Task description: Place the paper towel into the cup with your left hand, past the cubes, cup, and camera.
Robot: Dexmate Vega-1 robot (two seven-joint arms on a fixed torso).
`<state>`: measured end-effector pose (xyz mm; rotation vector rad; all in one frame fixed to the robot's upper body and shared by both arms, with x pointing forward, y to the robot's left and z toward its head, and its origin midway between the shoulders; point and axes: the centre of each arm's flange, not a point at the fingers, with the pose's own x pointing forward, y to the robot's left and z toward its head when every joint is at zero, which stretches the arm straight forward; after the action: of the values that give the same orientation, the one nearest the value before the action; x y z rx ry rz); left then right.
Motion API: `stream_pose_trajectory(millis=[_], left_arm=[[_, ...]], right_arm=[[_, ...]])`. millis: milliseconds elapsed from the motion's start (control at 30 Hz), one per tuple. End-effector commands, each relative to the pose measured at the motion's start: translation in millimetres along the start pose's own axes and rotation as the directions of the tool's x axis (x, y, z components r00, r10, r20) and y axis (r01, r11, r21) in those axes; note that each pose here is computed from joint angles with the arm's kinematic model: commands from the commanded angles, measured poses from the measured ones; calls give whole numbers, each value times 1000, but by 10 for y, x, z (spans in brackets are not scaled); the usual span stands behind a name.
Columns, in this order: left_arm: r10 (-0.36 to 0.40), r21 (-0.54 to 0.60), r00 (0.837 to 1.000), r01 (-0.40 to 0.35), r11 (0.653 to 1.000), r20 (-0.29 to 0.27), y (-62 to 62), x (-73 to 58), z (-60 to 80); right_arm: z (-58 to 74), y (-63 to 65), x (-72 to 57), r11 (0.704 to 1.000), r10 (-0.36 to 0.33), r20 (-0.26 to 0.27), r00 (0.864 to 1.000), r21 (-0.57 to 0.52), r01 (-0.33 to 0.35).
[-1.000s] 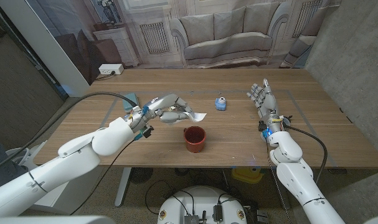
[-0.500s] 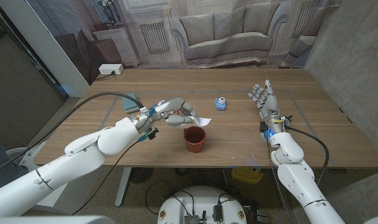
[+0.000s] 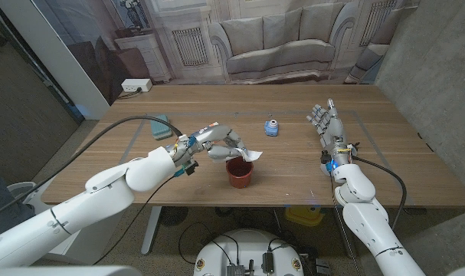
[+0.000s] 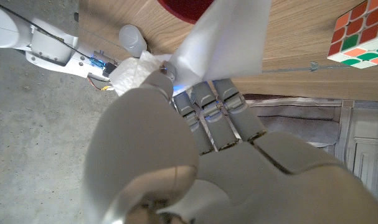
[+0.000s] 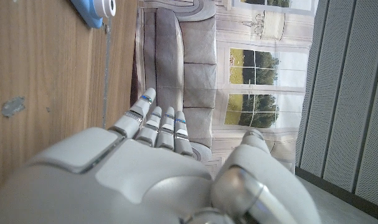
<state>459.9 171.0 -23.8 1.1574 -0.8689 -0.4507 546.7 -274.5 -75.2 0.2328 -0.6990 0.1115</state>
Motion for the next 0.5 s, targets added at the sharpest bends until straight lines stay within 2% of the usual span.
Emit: stream_pose_trajectory(millis=[33, 500], left_arm=[[-25, -13, 999, 25, 1000, -25, -75, 50, -37], [-52, -37, 998, 51, 998, -32, -102, 160, -112]], right_arm=[[-30, -21, -12, 1000, -3, -7, 1000, 2, 3], [-27, -29, -35, 1000, -14, -2, 1000, 5, 14]])
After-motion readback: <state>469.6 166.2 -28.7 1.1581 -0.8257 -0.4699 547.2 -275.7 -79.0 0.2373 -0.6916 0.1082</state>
